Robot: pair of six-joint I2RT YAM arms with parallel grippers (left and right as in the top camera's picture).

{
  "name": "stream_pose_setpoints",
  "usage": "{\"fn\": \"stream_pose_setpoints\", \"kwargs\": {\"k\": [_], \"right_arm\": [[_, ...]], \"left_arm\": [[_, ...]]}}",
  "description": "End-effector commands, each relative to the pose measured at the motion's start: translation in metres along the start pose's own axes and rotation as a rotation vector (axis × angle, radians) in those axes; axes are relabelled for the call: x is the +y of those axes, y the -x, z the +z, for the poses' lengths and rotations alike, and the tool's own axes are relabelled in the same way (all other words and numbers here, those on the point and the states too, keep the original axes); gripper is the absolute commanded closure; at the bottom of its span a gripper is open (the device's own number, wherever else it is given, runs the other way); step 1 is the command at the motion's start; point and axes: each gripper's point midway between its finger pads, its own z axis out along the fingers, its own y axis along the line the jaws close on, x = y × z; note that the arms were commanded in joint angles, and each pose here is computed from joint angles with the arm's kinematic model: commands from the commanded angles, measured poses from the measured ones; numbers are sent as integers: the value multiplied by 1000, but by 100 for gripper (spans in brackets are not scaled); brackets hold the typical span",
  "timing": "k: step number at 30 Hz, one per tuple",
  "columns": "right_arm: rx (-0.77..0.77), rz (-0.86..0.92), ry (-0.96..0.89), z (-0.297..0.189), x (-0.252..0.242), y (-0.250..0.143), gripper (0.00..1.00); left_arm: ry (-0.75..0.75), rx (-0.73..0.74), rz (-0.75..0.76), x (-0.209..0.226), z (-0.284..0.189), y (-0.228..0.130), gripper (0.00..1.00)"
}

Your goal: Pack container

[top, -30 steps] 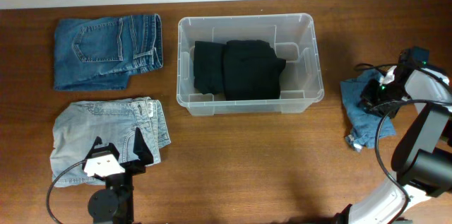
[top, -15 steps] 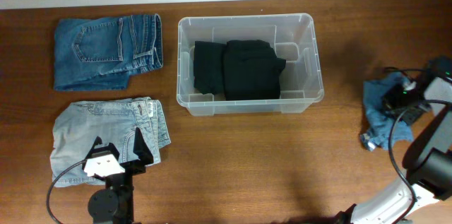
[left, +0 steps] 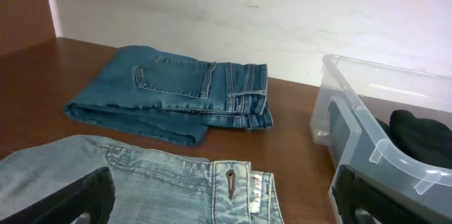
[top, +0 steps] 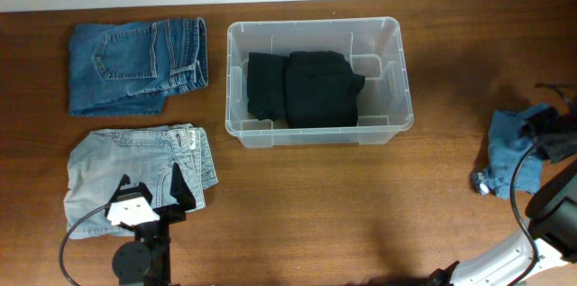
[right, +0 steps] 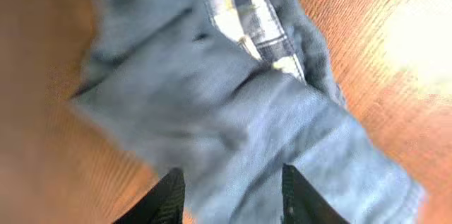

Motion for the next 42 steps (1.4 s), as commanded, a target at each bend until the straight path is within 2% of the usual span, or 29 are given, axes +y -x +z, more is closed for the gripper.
{"fn": "stream_pose_setpoints", "kwargs": {"k": [1,3,5,7,14,17,42], "right_arm": [[-77,-124,33,-49,21,9,58],[-61,-238,30,-57,31,-1,48],[-28,-365,0,-55,39,-17,18],[-12,-418,-69,-49,43,-29,2],[-137,-501,-430,-46,39,-33,1],[-161,-521,-503,-45,35,-29,2],[24,-635,-560,8,16,-47,2]], "left_arm": [[13,-1,8,3,0,0,1],[13,-1,8,3,0,0,1],[13,-1,8,3,0,0,1],[13,-1,8,3,0,0,1],[13,-1,8,3,0,0,1],[13,-1,9,3,0,0,1],[13,-1,8,3,0,0,1]]}}
